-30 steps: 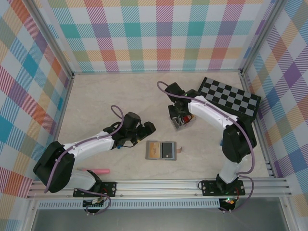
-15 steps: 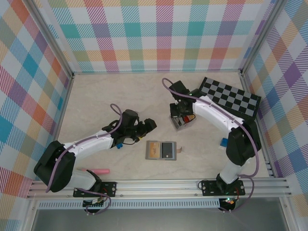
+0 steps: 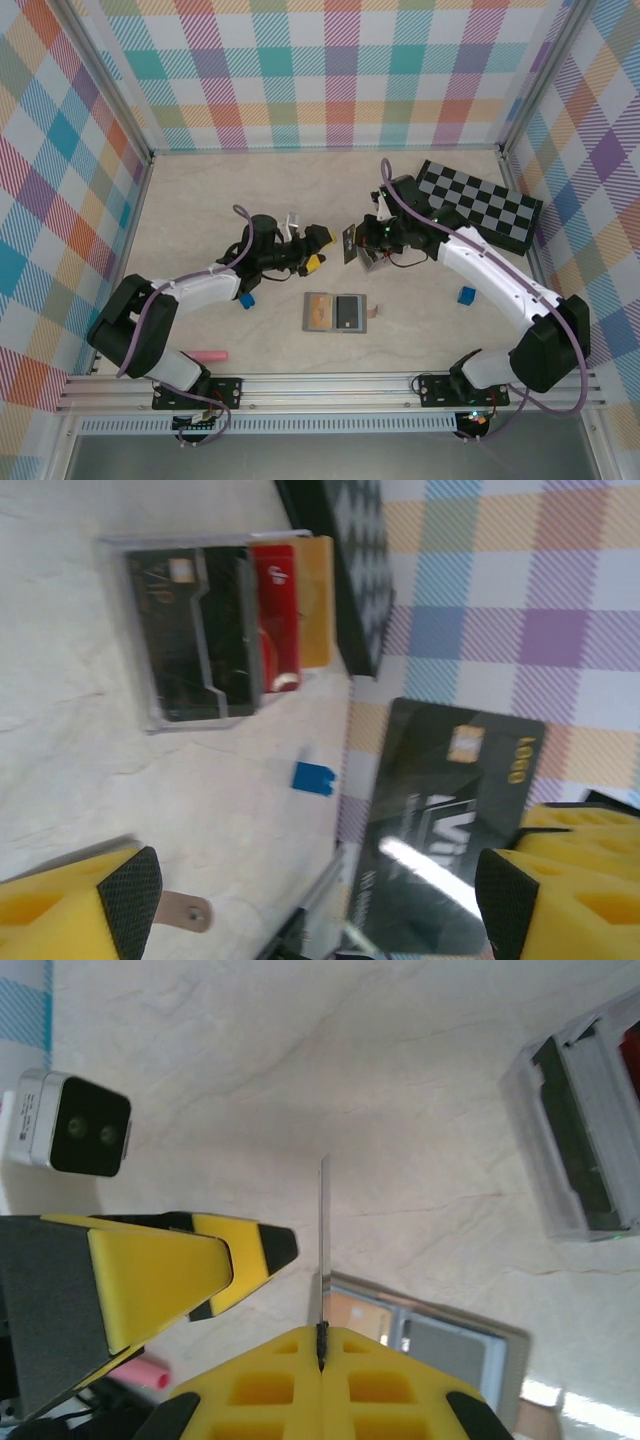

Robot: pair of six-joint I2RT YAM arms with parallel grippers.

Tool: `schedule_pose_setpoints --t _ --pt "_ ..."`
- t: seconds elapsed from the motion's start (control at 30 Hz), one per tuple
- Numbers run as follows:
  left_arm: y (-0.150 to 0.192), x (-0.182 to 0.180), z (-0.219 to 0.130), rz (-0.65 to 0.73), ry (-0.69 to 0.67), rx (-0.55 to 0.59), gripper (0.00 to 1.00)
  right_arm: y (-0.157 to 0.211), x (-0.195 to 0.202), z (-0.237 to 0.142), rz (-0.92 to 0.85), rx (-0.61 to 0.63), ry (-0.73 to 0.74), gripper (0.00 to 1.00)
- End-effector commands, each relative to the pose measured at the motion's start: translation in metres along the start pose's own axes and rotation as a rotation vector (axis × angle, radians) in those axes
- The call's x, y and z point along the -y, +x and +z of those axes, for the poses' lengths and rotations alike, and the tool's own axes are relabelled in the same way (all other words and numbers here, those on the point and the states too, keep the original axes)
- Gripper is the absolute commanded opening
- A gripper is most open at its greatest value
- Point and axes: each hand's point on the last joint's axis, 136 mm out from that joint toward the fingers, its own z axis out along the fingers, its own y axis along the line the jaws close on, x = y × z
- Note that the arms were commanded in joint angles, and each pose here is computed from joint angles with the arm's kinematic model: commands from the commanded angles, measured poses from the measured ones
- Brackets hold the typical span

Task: Put the credit cards into the card holder

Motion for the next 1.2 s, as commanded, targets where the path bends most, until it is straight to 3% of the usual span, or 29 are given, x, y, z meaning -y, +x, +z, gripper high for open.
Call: schedule_pose_setpoints --t 0.0,0.3,0.53,0.77,0.97,1.07,1.17 --pt "0.000 0.038 -0.005 0.044 0.163 -0.035 0.82 -0.003 -0.022 -0.010 0.067 0.006 -0.147 0.00" --pt "0.000 0.057 -0.007 0.056 0.234 -0.046 0.77 -0.010 -0.029 -0.018 0.143 0.012 -0.281 0.00" --pt "0.000 0.073 -0.012 0.062 0.284 -0.049 0.65 -0.014 -0.035 -0.016 0.166 0.002 -0.349 0.00" --pt "0.000 0.083 -0.016 0.063 0.316 -0.043 0.42 -0.014 -0.030 -0.009 0.200 -0.008 -0.357 0.00" --pt "0.000 0.081 -0.017 0.052 0.312 -0.037 0.05 -0.014 -0.029 -0.008 0.223 -0.018 -0.396 0.01" --pt "0.001 0.083 -0.019 0.047 0.324 -0.036 0.00 -0.014 -0.028 -0.008 0.234 -0.024 -0.415 0.04" --pt "0.001 0.085 -0.020 0.038 0.339 -0.035 0.00 -0.014 -0.024 -0.006 0.241 -0.024 -0.413 0.17"
